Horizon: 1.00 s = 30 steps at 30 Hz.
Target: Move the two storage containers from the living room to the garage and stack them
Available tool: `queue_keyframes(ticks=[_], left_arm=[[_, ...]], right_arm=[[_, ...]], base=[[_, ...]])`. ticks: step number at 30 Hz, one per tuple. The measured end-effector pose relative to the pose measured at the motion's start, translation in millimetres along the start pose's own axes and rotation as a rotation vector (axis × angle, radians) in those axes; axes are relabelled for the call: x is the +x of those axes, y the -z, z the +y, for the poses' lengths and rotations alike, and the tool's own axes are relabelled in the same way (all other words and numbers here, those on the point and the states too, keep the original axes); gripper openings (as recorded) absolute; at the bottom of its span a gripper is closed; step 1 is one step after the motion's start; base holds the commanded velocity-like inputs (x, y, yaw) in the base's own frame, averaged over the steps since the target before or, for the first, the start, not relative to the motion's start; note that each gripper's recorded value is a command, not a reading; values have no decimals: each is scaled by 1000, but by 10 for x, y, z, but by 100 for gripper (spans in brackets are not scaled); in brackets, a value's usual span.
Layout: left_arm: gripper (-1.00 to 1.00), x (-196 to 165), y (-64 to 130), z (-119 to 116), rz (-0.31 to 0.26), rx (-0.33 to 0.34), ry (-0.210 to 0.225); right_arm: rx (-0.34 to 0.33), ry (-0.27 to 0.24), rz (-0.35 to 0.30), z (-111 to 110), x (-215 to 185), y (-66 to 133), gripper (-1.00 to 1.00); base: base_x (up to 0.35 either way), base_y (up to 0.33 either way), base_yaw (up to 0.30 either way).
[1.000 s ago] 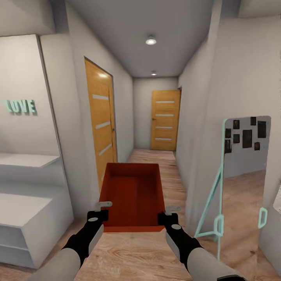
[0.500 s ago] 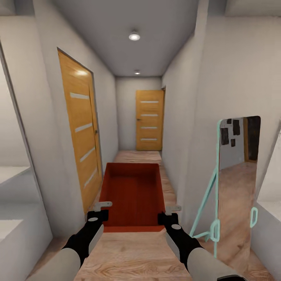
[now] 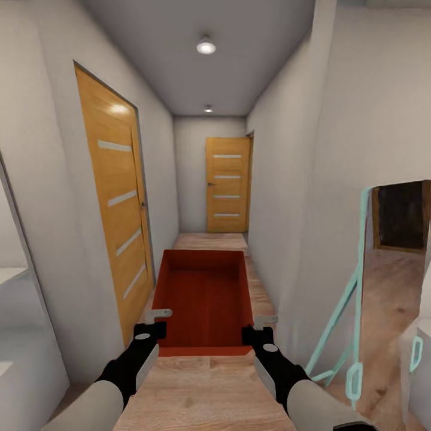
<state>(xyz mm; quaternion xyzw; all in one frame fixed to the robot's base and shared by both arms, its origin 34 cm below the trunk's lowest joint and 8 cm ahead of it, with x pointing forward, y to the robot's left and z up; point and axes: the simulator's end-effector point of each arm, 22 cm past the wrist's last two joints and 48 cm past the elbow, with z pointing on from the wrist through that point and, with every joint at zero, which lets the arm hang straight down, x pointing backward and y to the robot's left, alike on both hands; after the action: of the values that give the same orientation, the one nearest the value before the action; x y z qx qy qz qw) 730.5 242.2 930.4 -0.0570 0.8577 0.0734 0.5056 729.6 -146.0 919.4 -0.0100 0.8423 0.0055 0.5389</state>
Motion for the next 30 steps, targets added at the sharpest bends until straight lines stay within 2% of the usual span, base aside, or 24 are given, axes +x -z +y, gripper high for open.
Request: queue_keyframes(ticks=[7, 30], left_arm=[[-100, 13, -3, 0, 2, 1, -2], [-100, 21, -4, -1, 5, 2, -2]], right_arm=[[1, -2, 2, 0, 13, 2, -100], [1, -2, 4, 0, 20, 2, -100]], base=[[318, 93, 0], [323, 19, 0]])
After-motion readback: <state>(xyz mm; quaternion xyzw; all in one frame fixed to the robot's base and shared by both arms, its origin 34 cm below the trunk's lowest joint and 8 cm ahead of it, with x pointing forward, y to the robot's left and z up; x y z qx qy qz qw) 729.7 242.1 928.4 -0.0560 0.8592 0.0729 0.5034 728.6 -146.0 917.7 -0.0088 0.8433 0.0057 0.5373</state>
